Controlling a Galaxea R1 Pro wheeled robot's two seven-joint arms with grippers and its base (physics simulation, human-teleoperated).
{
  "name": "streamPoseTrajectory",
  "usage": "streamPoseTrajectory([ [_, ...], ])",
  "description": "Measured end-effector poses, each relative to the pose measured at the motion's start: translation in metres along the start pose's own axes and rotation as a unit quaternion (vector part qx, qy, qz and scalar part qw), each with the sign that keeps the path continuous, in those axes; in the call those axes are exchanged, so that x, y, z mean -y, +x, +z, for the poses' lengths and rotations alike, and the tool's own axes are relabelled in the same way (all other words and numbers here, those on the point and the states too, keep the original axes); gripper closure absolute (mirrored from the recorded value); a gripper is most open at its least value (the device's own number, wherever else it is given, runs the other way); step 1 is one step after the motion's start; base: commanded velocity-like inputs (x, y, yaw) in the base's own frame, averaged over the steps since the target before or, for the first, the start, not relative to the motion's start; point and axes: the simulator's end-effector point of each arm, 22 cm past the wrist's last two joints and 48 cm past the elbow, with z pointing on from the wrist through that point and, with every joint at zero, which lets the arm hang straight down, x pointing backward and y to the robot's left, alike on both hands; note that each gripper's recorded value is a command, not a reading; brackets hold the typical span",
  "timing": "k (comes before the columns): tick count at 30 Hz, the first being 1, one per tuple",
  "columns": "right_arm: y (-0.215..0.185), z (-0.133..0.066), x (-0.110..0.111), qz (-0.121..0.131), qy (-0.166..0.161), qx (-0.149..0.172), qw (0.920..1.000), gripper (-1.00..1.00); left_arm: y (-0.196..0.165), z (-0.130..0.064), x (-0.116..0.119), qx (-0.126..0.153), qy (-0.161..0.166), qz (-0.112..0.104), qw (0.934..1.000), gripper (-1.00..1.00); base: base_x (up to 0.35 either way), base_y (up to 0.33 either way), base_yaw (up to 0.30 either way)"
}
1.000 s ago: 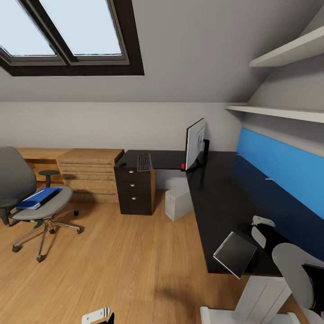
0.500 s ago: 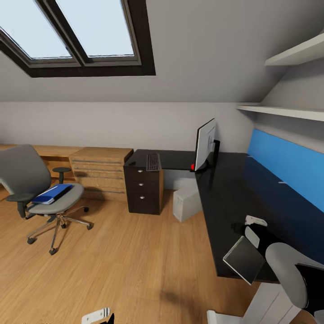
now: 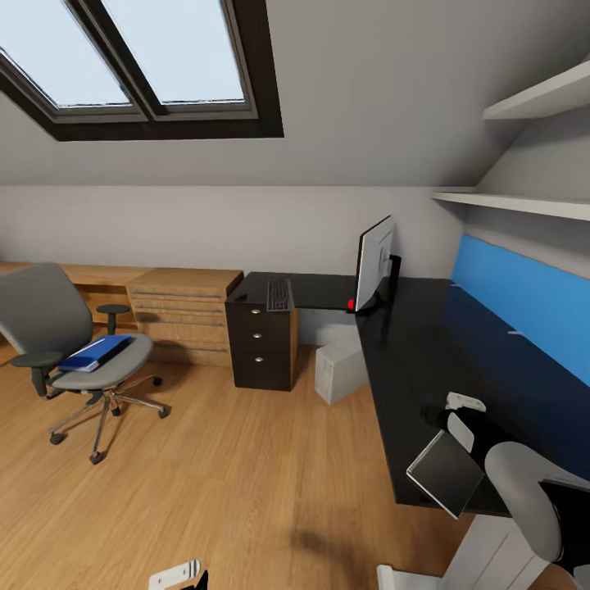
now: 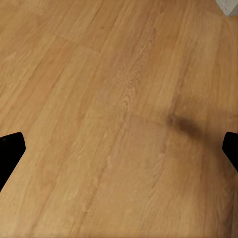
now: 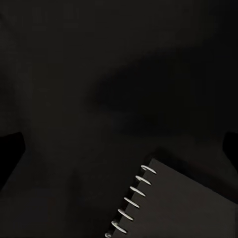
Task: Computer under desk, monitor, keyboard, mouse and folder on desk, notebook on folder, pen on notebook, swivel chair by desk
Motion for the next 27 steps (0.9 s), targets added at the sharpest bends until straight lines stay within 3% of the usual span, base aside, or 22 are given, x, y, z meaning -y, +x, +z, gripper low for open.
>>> streamPoseTrajectory([
  [27,0.0043,0.0013,0.0082,-0.005,0.009,-0.008,0.9999,-1.0,-0.0034,0.001,0.0003,0.004,0.0,-0.005,1.0,-1.0,0.045,-0.03,0.0],
])
